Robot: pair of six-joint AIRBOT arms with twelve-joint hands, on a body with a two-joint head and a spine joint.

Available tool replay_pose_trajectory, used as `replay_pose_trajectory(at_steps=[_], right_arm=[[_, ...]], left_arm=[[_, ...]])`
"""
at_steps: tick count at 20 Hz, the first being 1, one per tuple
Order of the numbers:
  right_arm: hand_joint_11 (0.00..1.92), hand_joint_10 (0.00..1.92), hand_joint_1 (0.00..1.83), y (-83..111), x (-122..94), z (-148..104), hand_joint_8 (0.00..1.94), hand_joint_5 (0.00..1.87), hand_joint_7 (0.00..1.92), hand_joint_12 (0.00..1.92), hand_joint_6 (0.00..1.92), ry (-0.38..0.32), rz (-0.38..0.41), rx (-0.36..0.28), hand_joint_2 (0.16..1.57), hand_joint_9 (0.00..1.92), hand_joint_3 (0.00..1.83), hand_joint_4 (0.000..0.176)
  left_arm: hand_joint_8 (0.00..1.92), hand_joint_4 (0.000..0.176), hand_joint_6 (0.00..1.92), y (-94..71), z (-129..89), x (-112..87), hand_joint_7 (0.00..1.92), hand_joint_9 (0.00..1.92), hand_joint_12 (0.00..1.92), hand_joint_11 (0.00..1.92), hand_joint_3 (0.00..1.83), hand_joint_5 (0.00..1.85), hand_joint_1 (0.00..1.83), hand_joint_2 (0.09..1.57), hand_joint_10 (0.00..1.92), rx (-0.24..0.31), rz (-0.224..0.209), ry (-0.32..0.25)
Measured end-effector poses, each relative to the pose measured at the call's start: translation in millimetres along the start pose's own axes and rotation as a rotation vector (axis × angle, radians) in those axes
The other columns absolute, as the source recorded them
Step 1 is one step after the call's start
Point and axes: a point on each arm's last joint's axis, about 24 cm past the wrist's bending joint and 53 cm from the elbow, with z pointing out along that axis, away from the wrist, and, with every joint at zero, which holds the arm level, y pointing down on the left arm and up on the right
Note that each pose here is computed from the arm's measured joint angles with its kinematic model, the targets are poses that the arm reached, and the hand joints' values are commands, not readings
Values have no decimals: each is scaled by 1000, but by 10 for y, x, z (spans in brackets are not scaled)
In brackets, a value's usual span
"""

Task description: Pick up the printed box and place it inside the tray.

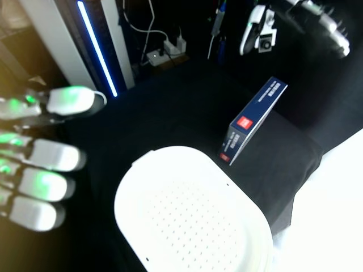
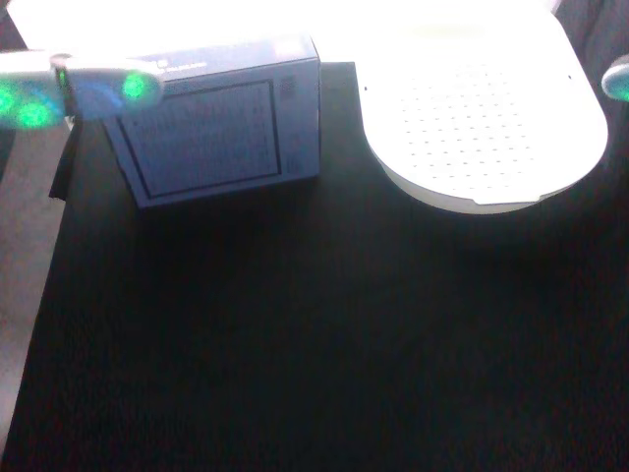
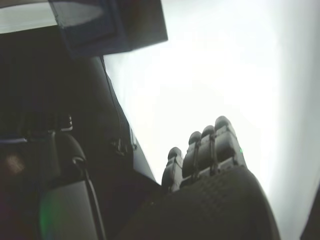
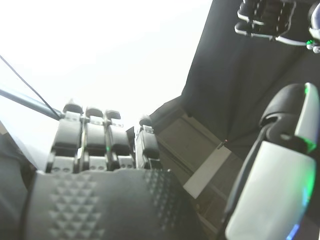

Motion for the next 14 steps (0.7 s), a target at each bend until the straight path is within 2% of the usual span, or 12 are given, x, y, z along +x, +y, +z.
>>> replay_pose_trajectory(at_steps=[3, 4, 5, 6, 7, 8, 9, 11, 13, 14], right_arm=[[10, 8, 742, 5, 14, 0, 2, 84, 126, 48, 15, 6, -2, -3, 648, 47, 9, 176], [23, 9, 735, 9, 22, 1, 2, 82, 126, 54, 11, 8, -1, -5, 649, 55, 7, 176], [21, 11, 739, 8, 31, 1, 5, 78, 134, 53, 8, 9, 0, -5, 638, 63, 2, 176], [21, 13, 734, 8, 40, 1, 10, 84, 149, 54, 9, 10, 1, -6, 635, 72, 0, 176], [47, 16, 701, 6, 62, 2, 9, 77, 154, 65, 5, 13, 4, -6, 617, 87, 0, 176], [50, 15, 698, 8, 88, 2, 8, 84, 156, 67, 7, 19, 5, -9, 606, 90, 0, 176], [57, 13, 684, 13, 107, 3, 5, 82, 152, 70, 5, 23, 7, -11, 607, 91, 0, 176], [64, 7, 678, 21, 142, 15, 3, 78, 151, 73, 2, 29, 11, -15, 592, 82, 0, 176], [58, 3, 681, 34, 149, 16, 1, 69, 149, 70, 0, 31, 11, -21, 591, 80, 0, 176], [64, 4, 670, 31, 150, 17, 0, 68, 147, 73, 0, 32, 10, -20, 600, 84, 0, 176]], left_arm=[[1, 176, 0, 63, 167, 132, 146, 211, 520, 0, 0, 8, 597, 800, 1, -22, 4, 44], [1, 164, 0, 92, 210, 160, 148, 213, 495, 0, 0, 1, 590, 783, 1, -33, 5, 55], [2, 119, 0, 121, 247, 194, 169, 218, 525, 0, 0, 0, 533, 785, 1, -45, 4, 69], [1, 104, 0, 158, 293, 225, 172, 210, 513, 0, 0, 0, 538, 776, 0, -57, 7, 82], [3, 159, 0, 199, 333, 265, 206, 242, 587, 0, 0, 0, 473, 752, 1, -73, 6, 95], [3, 157, 0, 268, 382, 336, 213, 251, 600, 0, 0, 0, 488, 740, 3, -98, 9, 122], [1, 172, 0, 294, 414, 364, 206, 236, 550, 0, 0, 0, 526, 749, 2, -107, 13, 134], [1, 170, 0, 388, 461, 474, 198, 219, 521, 0, 0, 0, 563, 736, 0, -141, 20, 173], [0, 176, 2, 536, 486, 582, 192, 207, 505, 0, 0, 9, 603, 702, 0, -188, 28, 212], [0, 176, 1, 600, 487, 606, 182, 198, 482, 0, 0, 9, 615, 690, 0, -203, 87, 227]])
